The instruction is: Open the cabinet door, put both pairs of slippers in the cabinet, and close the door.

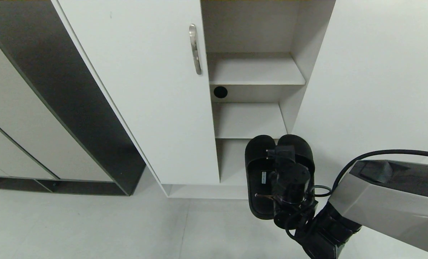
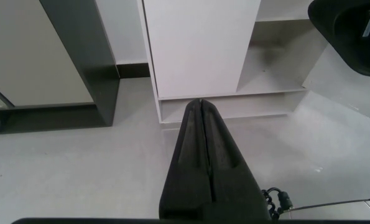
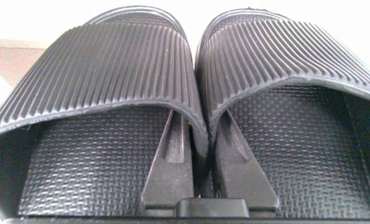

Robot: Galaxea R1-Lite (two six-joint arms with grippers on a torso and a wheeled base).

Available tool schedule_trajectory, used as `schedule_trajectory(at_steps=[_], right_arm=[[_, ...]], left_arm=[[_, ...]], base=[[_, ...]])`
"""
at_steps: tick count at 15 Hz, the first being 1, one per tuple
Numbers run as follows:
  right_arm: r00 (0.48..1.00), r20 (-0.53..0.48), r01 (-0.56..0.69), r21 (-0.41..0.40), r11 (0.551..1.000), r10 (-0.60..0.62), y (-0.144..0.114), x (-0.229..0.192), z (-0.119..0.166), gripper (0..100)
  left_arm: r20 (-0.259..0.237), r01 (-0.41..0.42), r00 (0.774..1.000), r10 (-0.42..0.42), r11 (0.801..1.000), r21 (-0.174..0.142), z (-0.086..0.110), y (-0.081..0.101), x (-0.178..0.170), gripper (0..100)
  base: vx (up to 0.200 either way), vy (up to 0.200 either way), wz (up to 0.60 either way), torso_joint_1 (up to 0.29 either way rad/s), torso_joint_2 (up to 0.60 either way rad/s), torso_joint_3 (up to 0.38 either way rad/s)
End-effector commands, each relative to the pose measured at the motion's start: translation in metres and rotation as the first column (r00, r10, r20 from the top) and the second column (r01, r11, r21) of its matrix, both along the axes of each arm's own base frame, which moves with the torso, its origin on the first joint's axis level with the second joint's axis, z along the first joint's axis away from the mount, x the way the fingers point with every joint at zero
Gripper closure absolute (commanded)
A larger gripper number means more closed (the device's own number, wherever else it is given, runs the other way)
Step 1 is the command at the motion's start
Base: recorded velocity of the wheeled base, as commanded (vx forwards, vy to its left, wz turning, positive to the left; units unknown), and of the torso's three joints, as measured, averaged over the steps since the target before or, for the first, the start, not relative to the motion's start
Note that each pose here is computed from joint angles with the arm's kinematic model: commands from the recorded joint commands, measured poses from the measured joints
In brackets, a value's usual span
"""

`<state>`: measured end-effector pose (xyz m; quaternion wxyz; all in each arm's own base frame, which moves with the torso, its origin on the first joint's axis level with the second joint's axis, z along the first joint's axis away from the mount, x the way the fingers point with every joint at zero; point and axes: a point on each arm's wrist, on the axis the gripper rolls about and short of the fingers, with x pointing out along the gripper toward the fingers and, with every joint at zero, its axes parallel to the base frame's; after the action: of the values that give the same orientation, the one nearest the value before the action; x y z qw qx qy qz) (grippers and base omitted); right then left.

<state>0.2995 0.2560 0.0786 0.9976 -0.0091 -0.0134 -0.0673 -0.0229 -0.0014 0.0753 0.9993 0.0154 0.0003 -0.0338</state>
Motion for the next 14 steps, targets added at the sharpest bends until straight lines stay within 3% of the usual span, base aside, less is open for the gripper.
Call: schedule_trajectory(at_steps=[1, 4, 9, 14], right_arm=[[1.0, 0.01, -0.025, 0.01, 1.0, 0.025, 0.004, -0.004, 0.003, 100], [0.989, 0.015, -0.147, 0.012, 0.989, 0.147, 0.025, -0.017, 0.004, 100], [0.987, -0.035, -0.155, 0.03, 0.987, 0.156, 0.045, 0.002, 0.009, 100], [0.987, -0.039, -0.151, 0.046, 0.987, 0.153, 0.047, 0.004, 0.011, 100]], left_arm=[[-0.001, 0.0, 1.0, 0.0, 1.0, 0.001, 0.0, 0.0, 0.0, 100], [-0.001, 0.0, 1.0, 0.0, 1.0, 0.0, 0.0, 0.0, 0.0, 100], [-0.001, 0.0, 1.0, 0.0, 1.0, 0.001, 0.0, 0.0, 0.0, 100], [-0.001, 0.0, 1.0, 0.0, 1.0, 0.003, 0.0, 0.0, 0.0, 100]], base=[[0.0, 0.0, 0.0, 0.0, 0.0, 0.0], [0.0, 0.0, 0.0, 0.0, 0.0, 0.0], [0.0, 0.0, 0.0, 0.0, 0.0, 0.0], [0.0, 0.0, 0.0, 0.0, 0.0, 0.0]])
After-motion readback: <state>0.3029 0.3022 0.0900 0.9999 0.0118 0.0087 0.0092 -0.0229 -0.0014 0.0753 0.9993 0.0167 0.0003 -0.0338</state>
